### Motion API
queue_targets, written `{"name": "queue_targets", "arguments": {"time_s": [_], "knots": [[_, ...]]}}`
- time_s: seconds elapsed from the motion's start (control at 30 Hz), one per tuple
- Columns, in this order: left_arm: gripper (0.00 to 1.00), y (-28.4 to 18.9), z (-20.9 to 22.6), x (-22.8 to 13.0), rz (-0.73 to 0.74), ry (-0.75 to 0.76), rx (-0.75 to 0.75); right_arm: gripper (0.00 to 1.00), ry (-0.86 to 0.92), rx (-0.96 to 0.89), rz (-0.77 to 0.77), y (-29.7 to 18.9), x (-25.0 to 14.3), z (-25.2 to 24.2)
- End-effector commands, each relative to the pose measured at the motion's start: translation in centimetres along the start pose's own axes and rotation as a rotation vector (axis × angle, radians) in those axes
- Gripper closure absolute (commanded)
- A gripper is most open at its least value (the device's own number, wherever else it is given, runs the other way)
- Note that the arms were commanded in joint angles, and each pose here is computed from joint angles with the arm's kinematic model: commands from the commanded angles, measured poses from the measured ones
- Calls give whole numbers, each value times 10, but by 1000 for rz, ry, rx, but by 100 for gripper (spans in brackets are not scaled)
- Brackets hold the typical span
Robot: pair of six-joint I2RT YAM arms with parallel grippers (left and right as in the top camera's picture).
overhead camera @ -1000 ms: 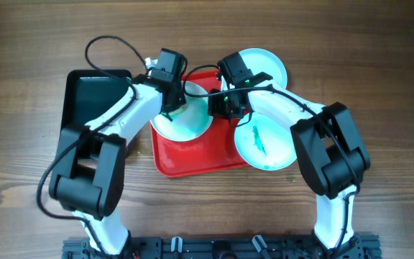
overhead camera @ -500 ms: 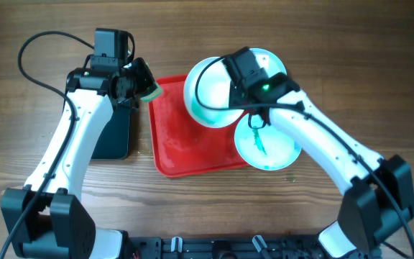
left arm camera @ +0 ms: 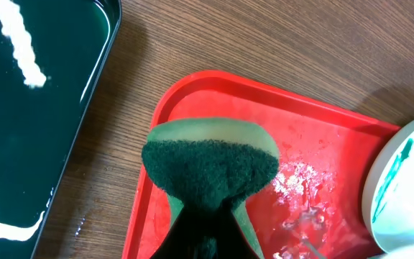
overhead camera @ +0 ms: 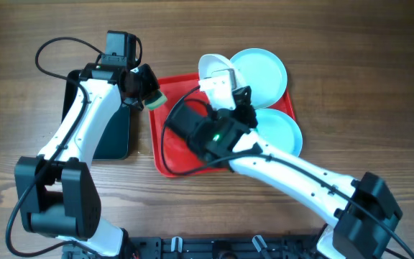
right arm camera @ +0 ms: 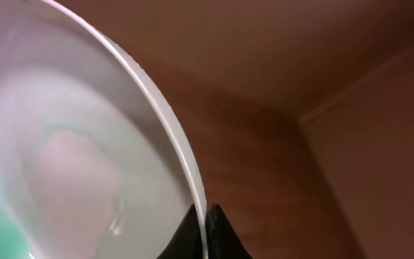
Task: Clean dirty plates on tray and stack at the side
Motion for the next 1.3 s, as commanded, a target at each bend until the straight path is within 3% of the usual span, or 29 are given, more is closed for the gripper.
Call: {"name": "queue_targets", "arguments": {"time_s": [0.0,0.13,0.43,0.63,0.9,1.27], "knots": [[96,3,-2,-3,24,-15,-16,96,-2,-155,-110,-16,16,-23],[96,3,-4,-4,30,-15,-25,96,-30,-150,-113,-18,17,-21],[96,3,-6,-5,32,-9,-30,96,63,183,78,-6,-10,26],[96,3,-7,-7,34,-5,-31,96,190,502,341,8,-35,61],[96,3,-8,-7,34,-3,-31,96,358,804,472,17,-27,93],[96,3,-9,-11,43,36,-29,96,310,921,695,37,-78,161]]}}
Point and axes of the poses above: each gripper's point midway between its finger pads, its own y axis out along the fingers, its own z axis along the line the jaws close on, x = y × z, the point moved 2 cm from there along -y, back along the fingers, and after that the axes turned 7 degrees about -y, right-handed, at the moved point
